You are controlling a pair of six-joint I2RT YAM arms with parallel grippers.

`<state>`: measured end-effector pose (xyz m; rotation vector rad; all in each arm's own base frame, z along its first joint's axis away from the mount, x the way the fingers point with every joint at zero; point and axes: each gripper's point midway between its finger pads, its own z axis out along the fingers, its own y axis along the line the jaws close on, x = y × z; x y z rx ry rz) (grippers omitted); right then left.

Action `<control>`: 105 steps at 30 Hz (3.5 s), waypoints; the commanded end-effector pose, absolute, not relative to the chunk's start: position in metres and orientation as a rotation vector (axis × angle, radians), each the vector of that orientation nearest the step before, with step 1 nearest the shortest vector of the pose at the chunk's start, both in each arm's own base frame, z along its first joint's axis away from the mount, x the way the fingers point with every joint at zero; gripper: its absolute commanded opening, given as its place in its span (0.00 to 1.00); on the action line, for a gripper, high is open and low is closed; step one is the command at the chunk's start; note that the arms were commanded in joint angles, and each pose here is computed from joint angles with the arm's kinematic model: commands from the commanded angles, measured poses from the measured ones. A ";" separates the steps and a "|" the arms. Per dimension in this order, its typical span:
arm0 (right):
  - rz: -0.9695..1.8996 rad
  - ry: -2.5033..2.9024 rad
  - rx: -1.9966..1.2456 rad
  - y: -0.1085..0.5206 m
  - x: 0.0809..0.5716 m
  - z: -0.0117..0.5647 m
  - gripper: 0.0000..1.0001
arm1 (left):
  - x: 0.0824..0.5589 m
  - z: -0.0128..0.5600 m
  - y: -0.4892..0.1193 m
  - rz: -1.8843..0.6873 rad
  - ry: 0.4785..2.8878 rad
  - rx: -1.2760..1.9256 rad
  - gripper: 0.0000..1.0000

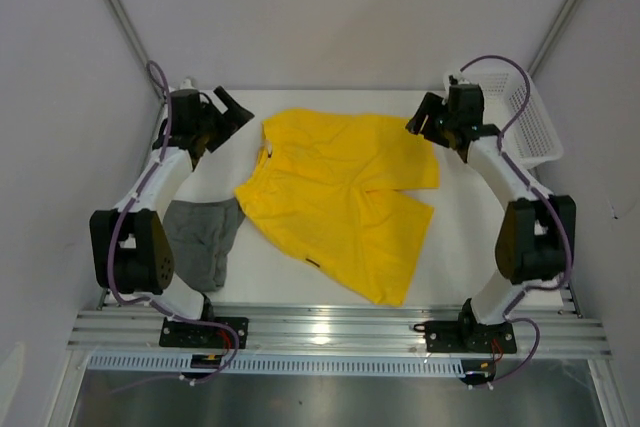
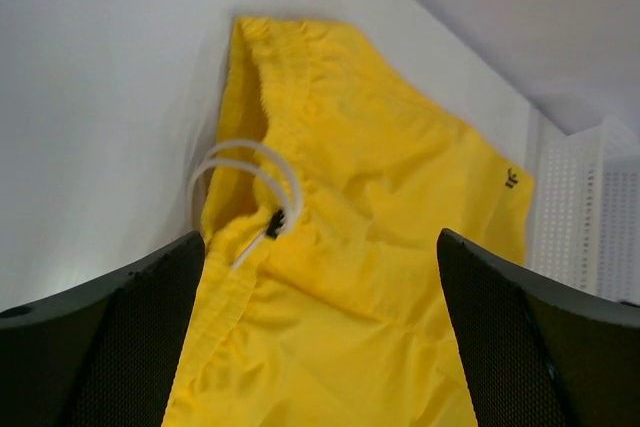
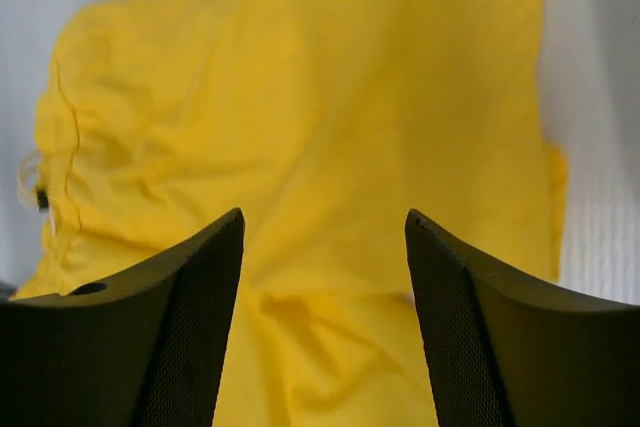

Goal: Fold and stack the shorts
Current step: Flatten the shorts out

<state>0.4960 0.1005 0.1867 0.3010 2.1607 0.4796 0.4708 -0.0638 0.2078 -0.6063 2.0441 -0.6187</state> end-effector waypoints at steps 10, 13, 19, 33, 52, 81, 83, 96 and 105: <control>0.338 2.330 0.357 0.160 0.234 0.117 0.61 | 0.355 0.109 -0.069 -0.594 2.259 -0.680 0.99; 0.369 2.368 0.389 0.167 0.191 0.104 0.62 | 0.346 0.114 -0.068 -0.597 2.233 -0.676 0.99; 0.303 2.378 0.427 0.157 0.148 0.096 0.61 | 0.327 0.114 -0.064 -0.570 2.212 -0.669 0.99; 0.131 2.449 0.532 0.143 0.119 0.058 0.53 | 0.306 0.119 -0.071 -0.621 2.177 -0.644 0.99; 0.336 2.472 0.595 0.150 0.154 0.043 0.00 | 0.309 0.103 -0.076 -0.602 2.223 -0.651 0.99; 0.150 2.396 0.764 0.052 0.261 0.075 0.40 | 0.317 0.101 -0.115 -0.575 2.346 -0.547 0.99; 0.146 2.391 0.791 0.049 0.253 0.076 0.42 | 0.313 0.104 -0.114 -0.566 2.354 -0.542 0.99; 0.088 2.389 1.062 0.042 0.187 0.065 0.47 | 0.295 0.100 -0.108 -0.562 2.342 -0.595 0.99; 0.141 2.381 1.132 0.049 0.173 0.042 0.47 | 0.290 0.106 -0.107 -0.556 2.328 -0.585 0.99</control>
